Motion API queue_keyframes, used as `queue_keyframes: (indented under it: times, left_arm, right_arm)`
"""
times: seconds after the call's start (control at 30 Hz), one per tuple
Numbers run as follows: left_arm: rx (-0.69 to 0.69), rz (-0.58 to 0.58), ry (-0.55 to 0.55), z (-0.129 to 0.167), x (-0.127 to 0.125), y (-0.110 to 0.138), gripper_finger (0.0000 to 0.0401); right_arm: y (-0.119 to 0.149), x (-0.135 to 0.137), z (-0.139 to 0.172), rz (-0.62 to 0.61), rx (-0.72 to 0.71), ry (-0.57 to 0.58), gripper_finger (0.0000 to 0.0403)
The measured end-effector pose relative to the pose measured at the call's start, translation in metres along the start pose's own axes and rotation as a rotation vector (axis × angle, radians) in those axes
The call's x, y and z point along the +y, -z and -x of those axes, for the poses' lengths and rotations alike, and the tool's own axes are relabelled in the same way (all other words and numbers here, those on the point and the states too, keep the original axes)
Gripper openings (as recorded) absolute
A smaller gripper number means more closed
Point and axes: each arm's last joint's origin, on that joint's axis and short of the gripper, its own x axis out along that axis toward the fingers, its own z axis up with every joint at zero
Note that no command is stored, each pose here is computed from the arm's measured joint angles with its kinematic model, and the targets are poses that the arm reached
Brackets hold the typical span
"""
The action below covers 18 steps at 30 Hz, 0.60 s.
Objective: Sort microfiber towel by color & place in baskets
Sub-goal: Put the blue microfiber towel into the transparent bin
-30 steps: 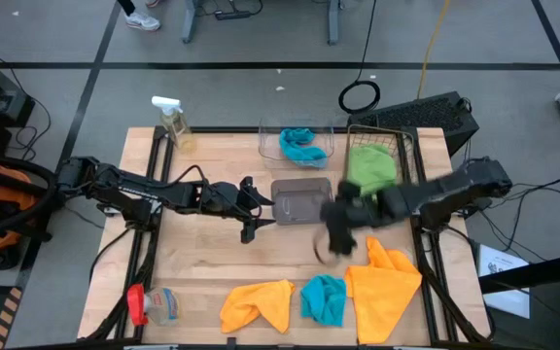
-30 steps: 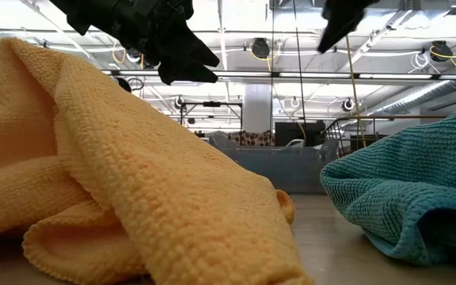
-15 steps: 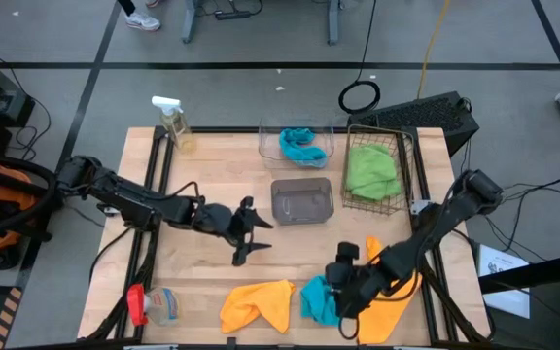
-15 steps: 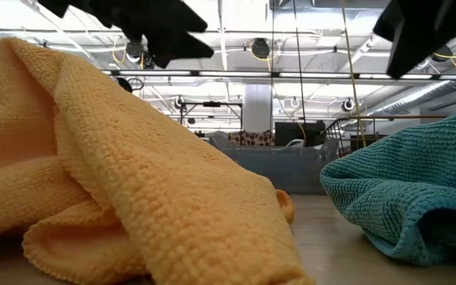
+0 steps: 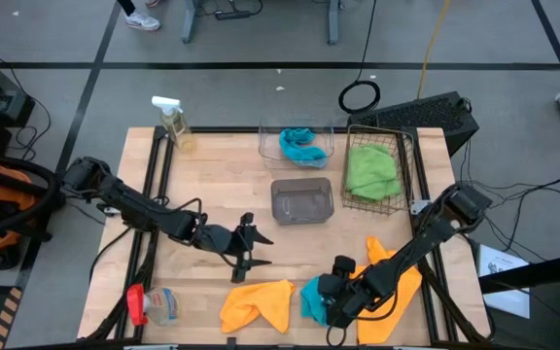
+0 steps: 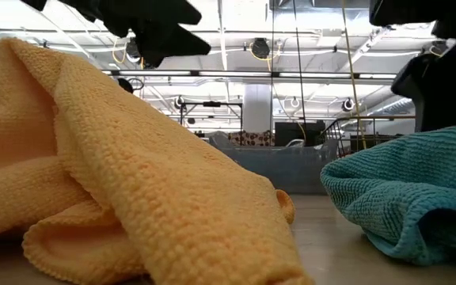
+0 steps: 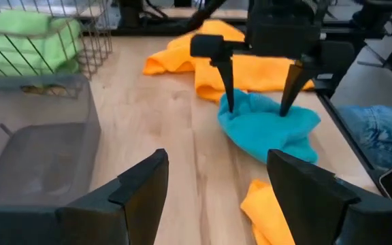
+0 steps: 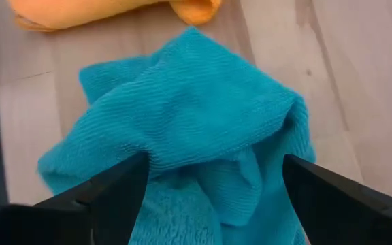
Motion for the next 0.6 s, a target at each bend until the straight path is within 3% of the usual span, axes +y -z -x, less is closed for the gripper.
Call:
queue_keyframes:
  times: [0.33, 0.47, 0.6]
  left_arm:
    - [0.046, 0.035, -0.007, -0.014, -0.001, 0.013, 0.0255]
    - [0.054, 0.039, -0.006, -0.014, -0.002, 0.014, 0.0255]
    - [0.042, 0.01, 0.008, -0.013, -0.006, 0.013, 0.0255]
  right_arm:
    - [0.006, -0.003, -0.028, -0.046, 0.047, 0.071, 0.0313]
    - [0.007, -0.003, -0.037, -0.06, 0.072, 0.076, 0.0271]
    - [0.004, -0.005, -0.039, -0.078, 0.068, 0.077, 0.0197]
